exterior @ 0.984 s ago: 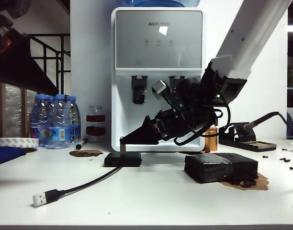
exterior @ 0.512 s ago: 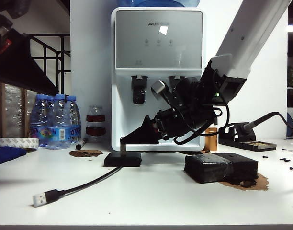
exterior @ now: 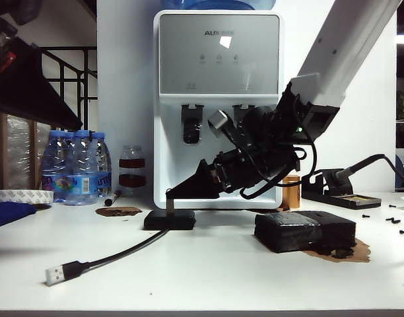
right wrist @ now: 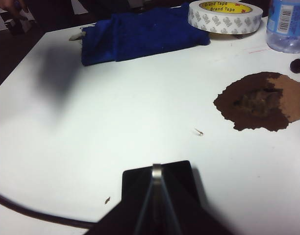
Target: Take the USB flash drive out of the black sponge and insert it into the slot on top of the black USB adpator box.
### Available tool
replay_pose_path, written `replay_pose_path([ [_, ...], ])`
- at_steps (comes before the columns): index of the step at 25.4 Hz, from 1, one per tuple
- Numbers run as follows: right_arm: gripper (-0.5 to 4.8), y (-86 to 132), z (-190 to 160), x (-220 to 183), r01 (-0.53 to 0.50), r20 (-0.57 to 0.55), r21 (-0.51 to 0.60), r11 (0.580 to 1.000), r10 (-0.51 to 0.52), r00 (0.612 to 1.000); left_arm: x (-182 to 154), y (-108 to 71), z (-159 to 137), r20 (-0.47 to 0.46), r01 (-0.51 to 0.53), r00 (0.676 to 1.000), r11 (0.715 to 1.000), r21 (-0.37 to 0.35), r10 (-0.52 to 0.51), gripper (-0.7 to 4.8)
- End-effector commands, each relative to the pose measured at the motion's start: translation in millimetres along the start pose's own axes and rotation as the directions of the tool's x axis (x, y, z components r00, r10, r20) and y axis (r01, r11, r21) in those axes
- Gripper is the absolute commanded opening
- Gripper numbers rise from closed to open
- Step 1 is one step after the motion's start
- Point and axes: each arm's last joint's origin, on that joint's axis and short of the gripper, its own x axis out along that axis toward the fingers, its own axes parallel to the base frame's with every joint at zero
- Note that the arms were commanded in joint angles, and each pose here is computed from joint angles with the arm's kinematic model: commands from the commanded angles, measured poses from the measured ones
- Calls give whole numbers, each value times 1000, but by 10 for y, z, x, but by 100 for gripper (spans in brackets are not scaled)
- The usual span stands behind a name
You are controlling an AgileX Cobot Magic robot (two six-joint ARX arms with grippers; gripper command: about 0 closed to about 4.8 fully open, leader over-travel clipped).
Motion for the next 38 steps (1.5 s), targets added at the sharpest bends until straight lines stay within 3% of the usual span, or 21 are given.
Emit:
replay_pose_path([
  [1, -2, 48, -210, 27, 37, -136, 54, 998, -29, 990, -4, -17, -22, -19, 21, 1000, 1000, 16, -21, -5],
  [16, -2, 118, -301, 8, 29, -247, 76, 997, -10, 969, -12, -38, -73, -73, 34, 997, 999, 12, -33, -5],
  [23, -2, 83, -129, -61, 22, -373, 46, 999, -3, 928, -70, 26, 23, -36, 2, 999, 1000, -20, -2, -5],
  [38, -2, 137, 29, 61, -20, -391, -9, 1000, 15, 920, -97, 72, 42, -14, -23, 1000, 999, -38, 22, -5],
])
